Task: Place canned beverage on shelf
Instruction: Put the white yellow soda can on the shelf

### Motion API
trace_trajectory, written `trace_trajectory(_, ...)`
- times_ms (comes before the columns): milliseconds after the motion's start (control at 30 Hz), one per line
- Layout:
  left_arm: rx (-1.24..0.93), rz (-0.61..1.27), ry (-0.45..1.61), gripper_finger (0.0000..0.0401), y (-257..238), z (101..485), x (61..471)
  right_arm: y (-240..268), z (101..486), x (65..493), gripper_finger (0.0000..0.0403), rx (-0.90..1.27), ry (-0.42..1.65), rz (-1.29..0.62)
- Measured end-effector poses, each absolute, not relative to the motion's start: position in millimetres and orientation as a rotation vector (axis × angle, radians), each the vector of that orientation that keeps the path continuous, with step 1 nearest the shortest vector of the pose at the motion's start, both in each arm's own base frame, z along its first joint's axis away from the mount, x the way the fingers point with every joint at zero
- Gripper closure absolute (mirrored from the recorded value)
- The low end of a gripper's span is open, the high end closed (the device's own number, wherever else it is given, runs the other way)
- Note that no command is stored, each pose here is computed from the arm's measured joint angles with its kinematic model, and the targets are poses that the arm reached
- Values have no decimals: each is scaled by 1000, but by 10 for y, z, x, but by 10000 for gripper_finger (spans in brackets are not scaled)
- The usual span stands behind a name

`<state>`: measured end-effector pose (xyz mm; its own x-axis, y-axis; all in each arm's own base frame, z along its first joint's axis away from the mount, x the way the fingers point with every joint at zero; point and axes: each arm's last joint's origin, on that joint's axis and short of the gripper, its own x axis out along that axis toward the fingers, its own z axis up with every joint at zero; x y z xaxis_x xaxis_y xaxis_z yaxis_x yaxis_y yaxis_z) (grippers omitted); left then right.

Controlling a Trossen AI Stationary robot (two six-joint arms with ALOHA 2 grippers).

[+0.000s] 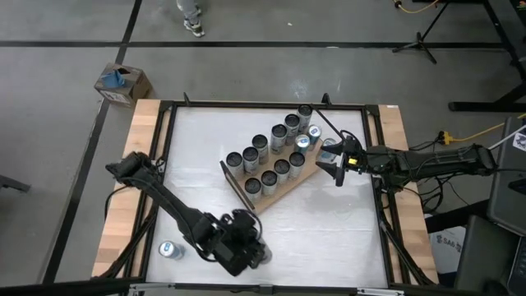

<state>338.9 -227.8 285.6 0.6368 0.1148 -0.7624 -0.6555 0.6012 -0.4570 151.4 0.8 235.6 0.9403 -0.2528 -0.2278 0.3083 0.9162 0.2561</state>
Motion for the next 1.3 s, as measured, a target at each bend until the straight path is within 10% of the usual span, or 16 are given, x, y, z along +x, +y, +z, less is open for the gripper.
trace_trajectory(1300, -223, 428, 725, 158, -1513, 2713, 4514, 8, 2354, 1514, 79, 293, 194, -292)
